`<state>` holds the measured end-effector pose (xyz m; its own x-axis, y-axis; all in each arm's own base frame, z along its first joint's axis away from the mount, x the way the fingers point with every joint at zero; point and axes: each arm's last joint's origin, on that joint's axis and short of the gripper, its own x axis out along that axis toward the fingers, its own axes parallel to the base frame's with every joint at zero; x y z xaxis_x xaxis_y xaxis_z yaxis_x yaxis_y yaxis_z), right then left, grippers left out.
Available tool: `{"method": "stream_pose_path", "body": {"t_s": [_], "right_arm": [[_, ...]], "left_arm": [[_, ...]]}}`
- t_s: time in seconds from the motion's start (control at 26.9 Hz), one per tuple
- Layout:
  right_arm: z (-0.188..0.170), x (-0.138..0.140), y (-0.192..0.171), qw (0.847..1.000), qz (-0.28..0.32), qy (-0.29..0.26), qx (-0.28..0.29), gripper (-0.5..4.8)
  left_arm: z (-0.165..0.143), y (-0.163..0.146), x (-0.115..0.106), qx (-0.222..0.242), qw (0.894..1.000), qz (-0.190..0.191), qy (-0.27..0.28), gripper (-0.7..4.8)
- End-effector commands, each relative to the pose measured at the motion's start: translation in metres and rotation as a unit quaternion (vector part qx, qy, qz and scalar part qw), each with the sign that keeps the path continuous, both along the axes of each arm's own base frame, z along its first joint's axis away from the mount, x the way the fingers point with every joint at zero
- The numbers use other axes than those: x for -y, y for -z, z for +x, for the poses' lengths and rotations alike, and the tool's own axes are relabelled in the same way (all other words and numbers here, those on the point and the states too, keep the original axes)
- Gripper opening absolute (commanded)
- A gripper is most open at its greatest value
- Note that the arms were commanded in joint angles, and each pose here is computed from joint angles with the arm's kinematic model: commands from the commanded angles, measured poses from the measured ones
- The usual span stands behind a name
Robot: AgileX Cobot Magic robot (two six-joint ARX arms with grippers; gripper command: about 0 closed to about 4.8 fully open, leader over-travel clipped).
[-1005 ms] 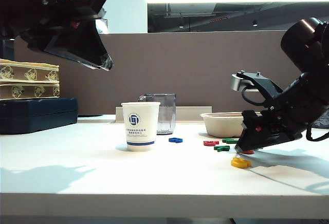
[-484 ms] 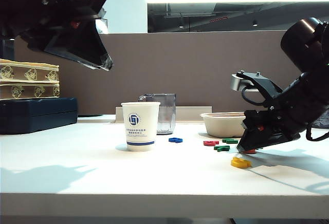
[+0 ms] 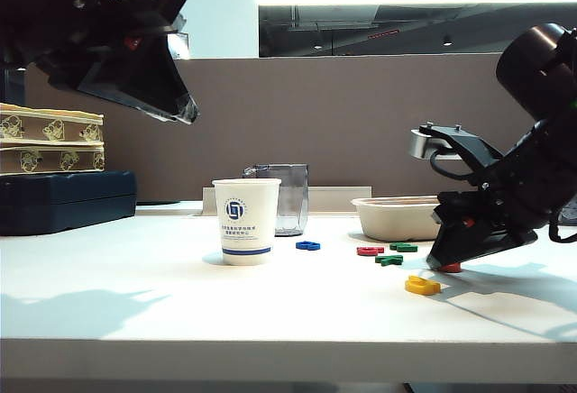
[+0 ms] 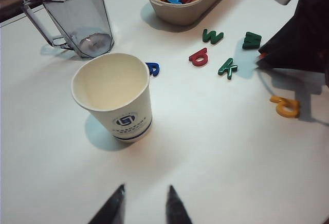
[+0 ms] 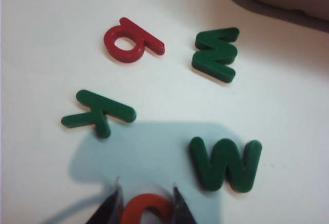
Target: Pick up the letter "c" and put it in the paper cup.
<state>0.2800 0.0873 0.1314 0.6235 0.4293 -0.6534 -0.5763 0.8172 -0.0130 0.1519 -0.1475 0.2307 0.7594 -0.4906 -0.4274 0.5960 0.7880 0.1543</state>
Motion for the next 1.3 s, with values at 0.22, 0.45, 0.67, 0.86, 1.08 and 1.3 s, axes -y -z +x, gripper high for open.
{"method": "stream_pose_path", "body": {"t_s": [0.22,0.45,0.67,0.86,1.08,1.3], "right_arm": [[-0.002,0.0,-0.015,1.0,0.002,0.002,0.014,1.16],[0.012,-0.004,-0.038,0.999,0.008,0.002,0.033,1.16],[0.024,-0.008,-0.06,0.999,0.022,-0.009,0.039,1.16],[0.031,-0.01,-0.072,0.998,0.031,-0.007,0.05,1.16],[0.031,-0.011,-0.08,0.998,0.038,-0.012,0.047,1.17],[0.021,-0.008,-0.108,0.995,0.049,-0.011,0.091,1.16]], "left_arm": [[0.0,-0.002,0.0,0.005,1.0,-0.006,-0.002,0.97],[0.0,-0.002,0.0,0.005,1.0,-0.006,-0.001,0.97],[0.0,-0.002,0.0,0.005,1.0,-0.006,-0.001,0.97],[0.0,-0.002,0.0,0.005,1.0,-0.007,-0.002,0.97],[0.001,-0.006,0.002,0.019,0.999,-0.028,0.009,0.97],[0.0,-0.014,0.008,0.032,0.993,-0.079,0.085,0.97]]}}
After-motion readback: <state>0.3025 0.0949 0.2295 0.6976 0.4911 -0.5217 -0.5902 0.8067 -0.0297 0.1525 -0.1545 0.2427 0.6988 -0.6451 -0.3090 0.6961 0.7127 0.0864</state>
